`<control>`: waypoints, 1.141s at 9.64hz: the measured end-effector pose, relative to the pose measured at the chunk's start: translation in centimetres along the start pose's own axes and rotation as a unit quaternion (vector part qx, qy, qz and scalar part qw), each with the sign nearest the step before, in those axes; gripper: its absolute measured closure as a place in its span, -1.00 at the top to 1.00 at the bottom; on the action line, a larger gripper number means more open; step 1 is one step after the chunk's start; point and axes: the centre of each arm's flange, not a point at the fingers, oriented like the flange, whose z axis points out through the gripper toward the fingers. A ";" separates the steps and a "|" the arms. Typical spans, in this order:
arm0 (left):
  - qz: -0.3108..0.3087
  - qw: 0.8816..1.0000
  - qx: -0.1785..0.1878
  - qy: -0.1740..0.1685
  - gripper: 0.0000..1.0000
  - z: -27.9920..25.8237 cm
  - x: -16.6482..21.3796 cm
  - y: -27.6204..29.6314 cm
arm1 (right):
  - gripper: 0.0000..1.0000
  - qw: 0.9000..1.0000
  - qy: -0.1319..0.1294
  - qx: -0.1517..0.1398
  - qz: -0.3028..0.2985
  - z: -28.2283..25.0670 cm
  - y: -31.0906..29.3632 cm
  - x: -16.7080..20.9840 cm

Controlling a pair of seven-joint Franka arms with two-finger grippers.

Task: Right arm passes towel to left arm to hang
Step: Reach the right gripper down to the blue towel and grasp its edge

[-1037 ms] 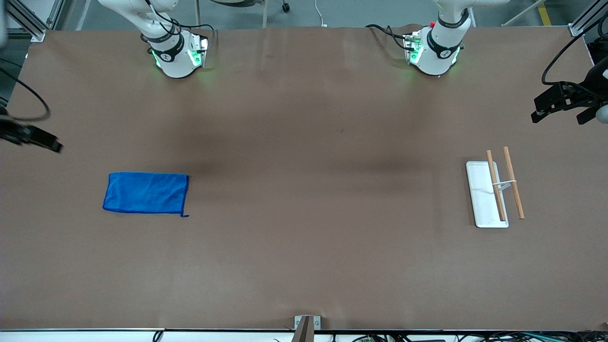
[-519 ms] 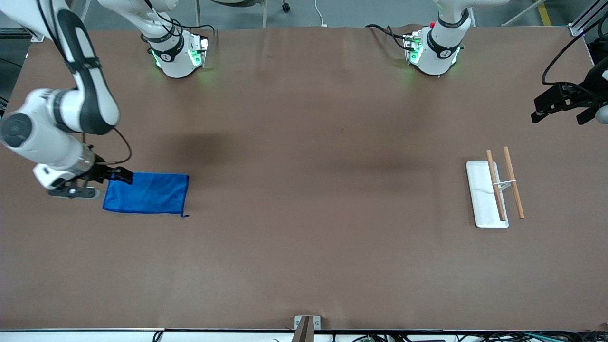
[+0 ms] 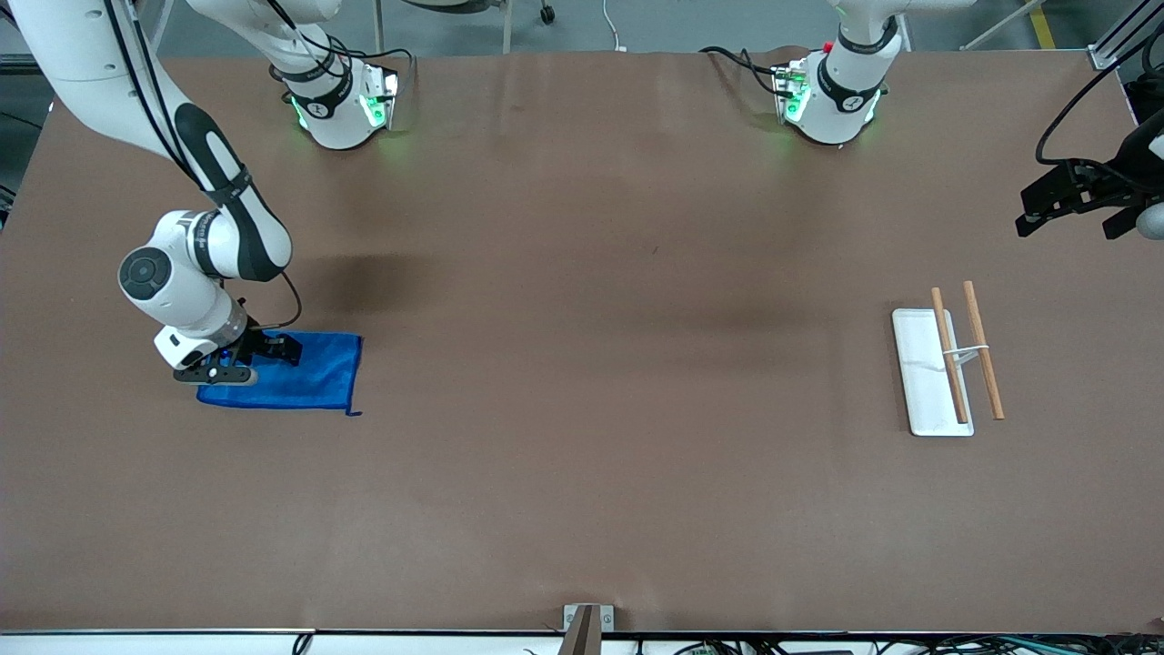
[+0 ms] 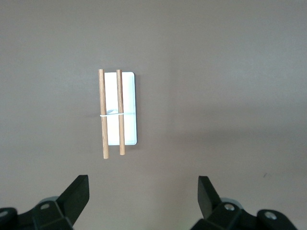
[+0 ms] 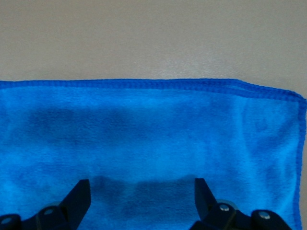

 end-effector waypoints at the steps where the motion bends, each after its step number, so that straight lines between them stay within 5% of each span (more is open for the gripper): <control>1: 0.000 1.000 0.000 0.000 1.00 0.0 0.0 0.0 | 0.90 1.000 0.001 -0.001 0.000 0.0 0.2 0.0; 4: 0.000 1.000 0.000 -0.001 0.99 0.3 0.2 0.0 | 0.85 1.000 0.001 -0.001 -0.001 0.0 0.3 0.0; 6: 0.000 1.000 0.000 -0.001 0.93 0.4 0.3 -0.1 | 0.63 1.000 0.003 -0.001 -0.001 0.2 0.3 -0.1; 10: -0.001 1.000 0.000 -0.002 1.00 0.5 0.3 -0.1 | -0.65 1.000 0.003 -0.002 0.007 0.2 1.2 0.0; 11: -0.001 1.000 0.000 -0.003 1.00 0.6 0.3 -0.1 | -0.75 1.000 -0.016 0.000 0.005 -0.3 1.0 0.3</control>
